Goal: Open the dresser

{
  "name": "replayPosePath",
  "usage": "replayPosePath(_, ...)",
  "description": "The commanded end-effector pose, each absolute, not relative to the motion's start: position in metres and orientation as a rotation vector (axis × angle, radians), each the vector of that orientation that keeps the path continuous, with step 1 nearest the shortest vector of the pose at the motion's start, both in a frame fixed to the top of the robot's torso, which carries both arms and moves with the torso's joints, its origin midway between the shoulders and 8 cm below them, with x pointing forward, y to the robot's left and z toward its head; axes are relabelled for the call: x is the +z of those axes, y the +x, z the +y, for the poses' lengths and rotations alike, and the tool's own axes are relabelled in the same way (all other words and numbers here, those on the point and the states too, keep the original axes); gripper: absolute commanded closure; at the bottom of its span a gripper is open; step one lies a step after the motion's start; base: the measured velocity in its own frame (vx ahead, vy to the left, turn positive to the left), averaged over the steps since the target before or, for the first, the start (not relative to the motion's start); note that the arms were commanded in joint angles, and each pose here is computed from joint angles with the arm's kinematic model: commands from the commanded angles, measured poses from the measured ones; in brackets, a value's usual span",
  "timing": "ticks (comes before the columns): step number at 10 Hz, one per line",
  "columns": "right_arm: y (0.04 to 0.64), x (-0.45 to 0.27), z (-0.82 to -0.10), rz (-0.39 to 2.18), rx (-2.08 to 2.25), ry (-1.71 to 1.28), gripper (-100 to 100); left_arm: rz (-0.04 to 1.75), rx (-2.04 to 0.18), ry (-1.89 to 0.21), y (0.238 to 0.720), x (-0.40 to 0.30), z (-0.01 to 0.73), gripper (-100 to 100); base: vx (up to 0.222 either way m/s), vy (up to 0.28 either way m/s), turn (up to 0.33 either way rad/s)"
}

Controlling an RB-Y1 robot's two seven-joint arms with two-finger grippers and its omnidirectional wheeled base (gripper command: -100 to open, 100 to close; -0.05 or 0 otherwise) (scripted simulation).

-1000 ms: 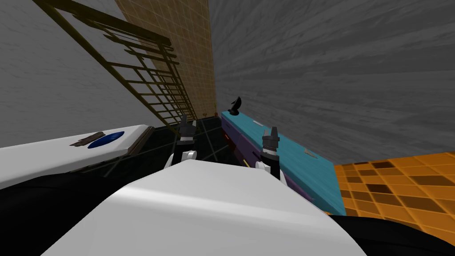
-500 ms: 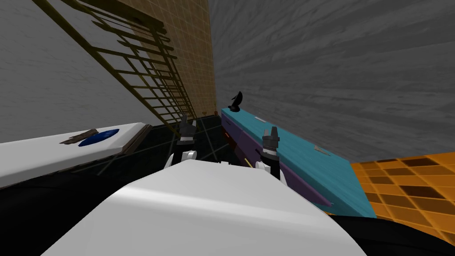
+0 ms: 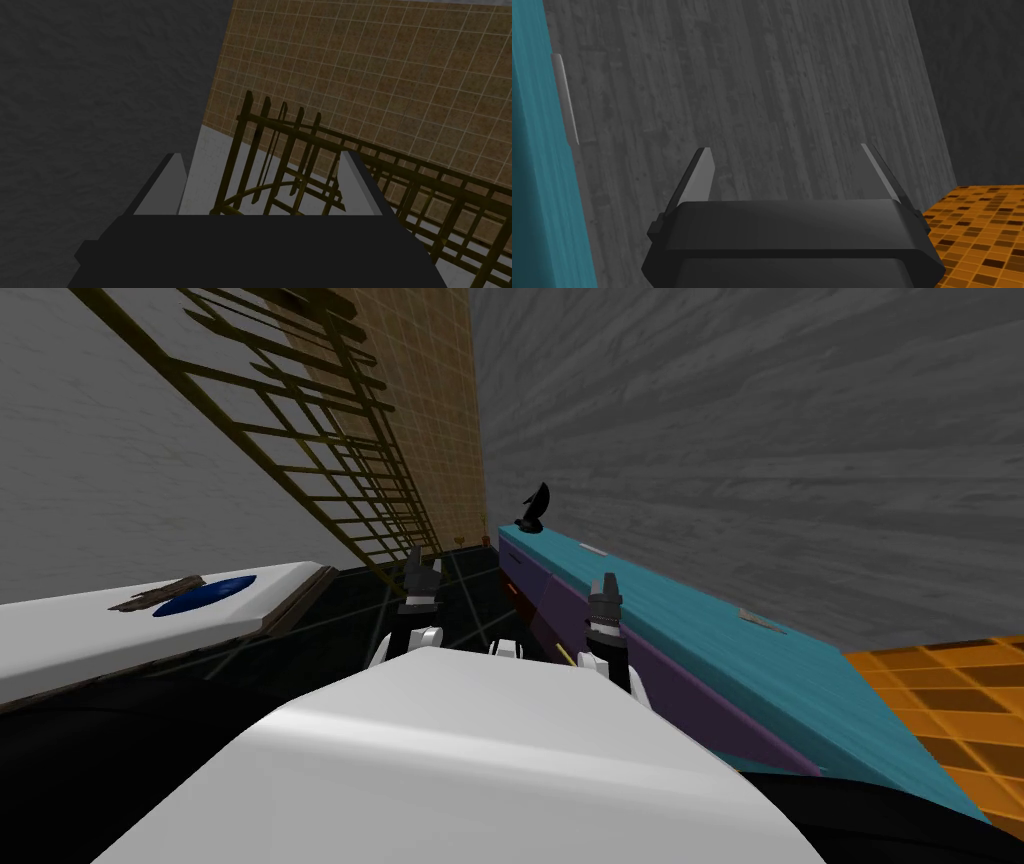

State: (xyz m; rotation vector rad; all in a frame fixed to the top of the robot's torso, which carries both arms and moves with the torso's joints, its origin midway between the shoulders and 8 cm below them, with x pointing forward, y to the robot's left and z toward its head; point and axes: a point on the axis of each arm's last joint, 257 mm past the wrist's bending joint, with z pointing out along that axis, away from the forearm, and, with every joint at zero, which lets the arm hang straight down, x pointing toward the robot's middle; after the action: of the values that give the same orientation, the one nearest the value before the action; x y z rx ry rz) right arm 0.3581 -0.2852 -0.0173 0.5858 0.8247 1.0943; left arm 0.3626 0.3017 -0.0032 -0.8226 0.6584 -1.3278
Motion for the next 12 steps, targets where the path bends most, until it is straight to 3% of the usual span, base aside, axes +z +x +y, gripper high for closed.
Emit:
replayPosePath(1, 0.367, -0.038, -0.284, 0.938, 0.990, 0.536, -100, 0.658, -1.328, -0.823, 0.363, -0.003, 0.302, 0, 0.084, 0.099, -0.031)
replayPosePath(12, 0.394, -0.123, -0.314, 1.273, 0.504, 0.382, -100, 0.658, -1.328, -0.823, 0.363, -0.003, 0.302, 0, 0.096, 0.127, -0.029)
